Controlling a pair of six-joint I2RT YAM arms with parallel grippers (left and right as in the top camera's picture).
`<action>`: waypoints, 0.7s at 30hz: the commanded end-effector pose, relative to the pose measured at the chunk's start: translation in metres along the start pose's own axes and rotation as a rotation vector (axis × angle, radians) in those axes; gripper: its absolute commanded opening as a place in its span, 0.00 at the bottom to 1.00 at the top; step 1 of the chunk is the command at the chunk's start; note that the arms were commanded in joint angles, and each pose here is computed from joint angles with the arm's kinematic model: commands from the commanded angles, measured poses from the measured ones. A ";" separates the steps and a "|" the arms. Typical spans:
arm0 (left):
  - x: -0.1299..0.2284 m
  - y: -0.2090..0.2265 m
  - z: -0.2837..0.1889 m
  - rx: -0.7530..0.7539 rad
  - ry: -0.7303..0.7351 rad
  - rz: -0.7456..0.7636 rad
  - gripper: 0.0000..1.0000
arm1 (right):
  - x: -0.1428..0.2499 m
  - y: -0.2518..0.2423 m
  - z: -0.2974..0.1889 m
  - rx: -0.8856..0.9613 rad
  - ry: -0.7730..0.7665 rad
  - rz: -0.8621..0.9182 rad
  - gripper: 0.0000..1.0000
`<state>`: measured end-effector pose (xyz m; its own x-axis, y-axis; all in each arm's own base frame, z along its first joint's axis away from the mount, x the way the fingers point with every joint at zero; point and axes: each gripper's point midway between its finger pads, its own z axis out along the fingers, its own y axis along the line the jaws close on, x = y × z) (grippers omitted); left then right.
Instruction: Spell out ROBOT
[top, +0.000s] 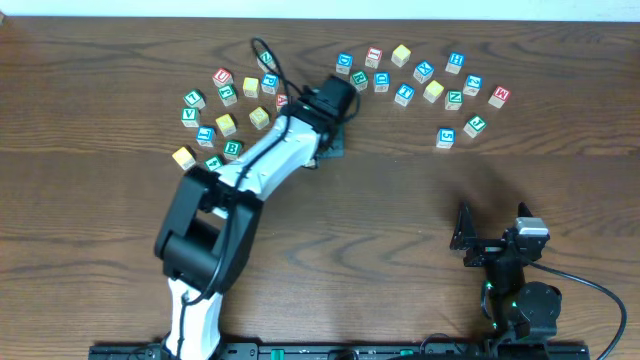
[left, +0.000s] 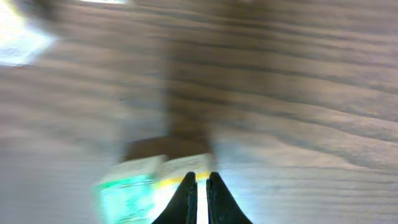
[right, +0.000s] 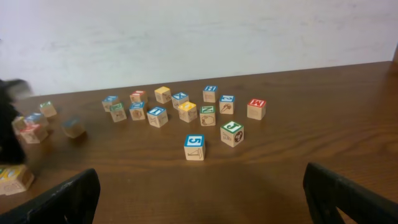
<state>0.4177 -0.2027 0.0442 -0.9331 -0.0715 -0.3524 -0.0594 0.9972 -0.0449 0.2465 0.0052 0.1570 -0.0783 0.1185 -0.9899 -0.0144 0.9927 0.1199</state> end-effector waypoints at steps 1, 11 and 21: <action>-0.040 0.034 -0.050 -0.042 -0.124 -0.129 0.08 | 0.001 -0.003 0.000 0.011 0.003 -0.013 0.99; -0.071 0.106 -0.090 -0.095 -0.183 -0.118 0.13 | 0.001 -0.003 0.000 0.012 0.003 -0.012 0.99; -0.053 0.146 -0.061 -0.179 -0.048 0.053 0.66 | 0.001 -0.003 0.000 0.012 0.003 -0.012 0.99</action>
<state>0.4336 -0.0695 0.1286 -0.8994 -0.0565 -0.4335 -0.1047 0.9906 0.0880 0.2465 0.0052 0.1570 -0.0783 0.1185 -0.9899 -0.0144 0.9927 0.1199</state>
